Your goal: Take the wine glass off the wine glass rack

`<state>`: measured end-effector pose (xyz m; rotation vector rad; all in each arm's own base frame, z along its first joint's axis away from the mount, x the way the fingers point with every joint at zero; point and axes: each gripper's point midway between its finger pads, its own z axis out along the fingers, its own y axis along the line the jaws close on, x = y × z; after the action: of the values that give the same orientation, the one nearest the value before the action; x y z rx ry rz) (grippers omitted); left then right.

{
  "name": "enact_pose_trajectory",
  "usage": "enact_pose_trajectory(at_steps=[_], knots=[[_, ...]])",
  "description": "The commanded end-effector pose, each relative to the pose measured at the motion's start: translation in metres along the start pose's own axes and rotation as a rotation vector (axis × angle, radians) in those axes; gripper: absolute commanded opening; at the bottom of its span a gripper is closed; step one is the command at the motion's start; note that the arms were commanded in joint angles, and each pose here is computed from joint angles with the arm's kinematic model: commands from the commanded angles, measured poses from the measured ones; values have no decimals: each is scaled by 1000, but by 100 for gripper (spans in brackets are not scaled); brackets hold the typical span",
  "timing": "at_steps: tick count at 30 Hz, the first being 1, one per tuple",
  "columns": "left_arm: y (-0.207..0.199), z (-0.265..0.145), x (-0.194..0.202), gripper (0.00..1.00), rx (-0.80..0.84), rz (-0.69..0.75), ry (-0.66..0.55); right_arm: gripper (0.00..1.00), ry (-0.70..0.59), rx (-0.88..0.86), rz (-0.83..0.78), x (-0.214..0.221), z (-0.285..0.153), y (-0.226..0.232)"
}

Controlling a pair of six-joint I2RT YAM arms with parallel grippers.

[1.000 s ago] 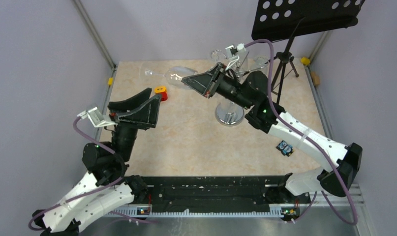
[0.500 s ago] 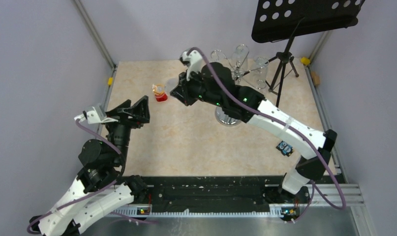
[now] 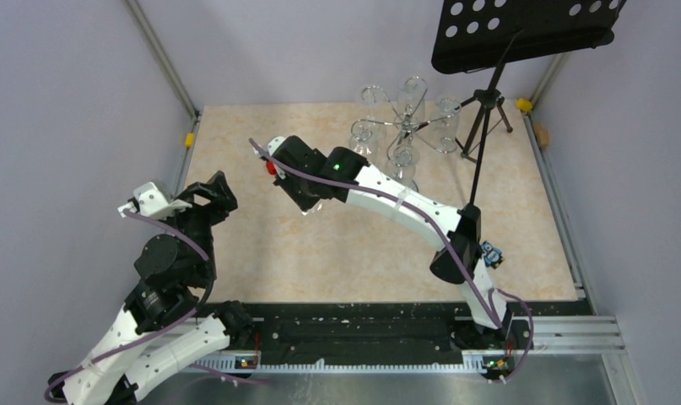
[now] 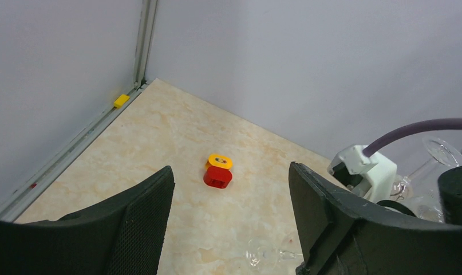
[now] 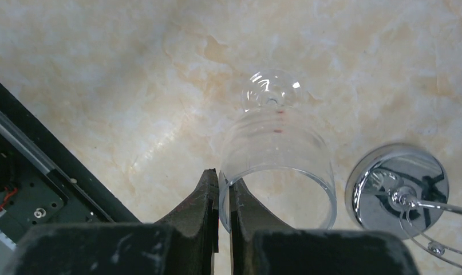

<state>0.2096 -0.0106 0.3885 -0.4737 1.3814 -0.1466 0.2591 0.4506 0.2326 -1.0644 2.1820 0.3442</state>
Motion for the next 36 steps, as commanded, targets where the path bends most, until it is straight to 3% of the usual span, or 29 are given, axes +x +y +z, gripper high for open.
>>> enact_pose_trajectory(at_steps=[1, 19, 36], knots=[[6, -3, -8, 77, -17, -12, -9, 0, -5, 51, -17, -5, -9, -7], [6, -5, 6, 77, 0, -22, 20, 1, 71, 47, -23, 14, 28, -16], [8, -6, 8, 77, 1, -26, 25, 23, 85, 45, -13, 16, 37, -25]])
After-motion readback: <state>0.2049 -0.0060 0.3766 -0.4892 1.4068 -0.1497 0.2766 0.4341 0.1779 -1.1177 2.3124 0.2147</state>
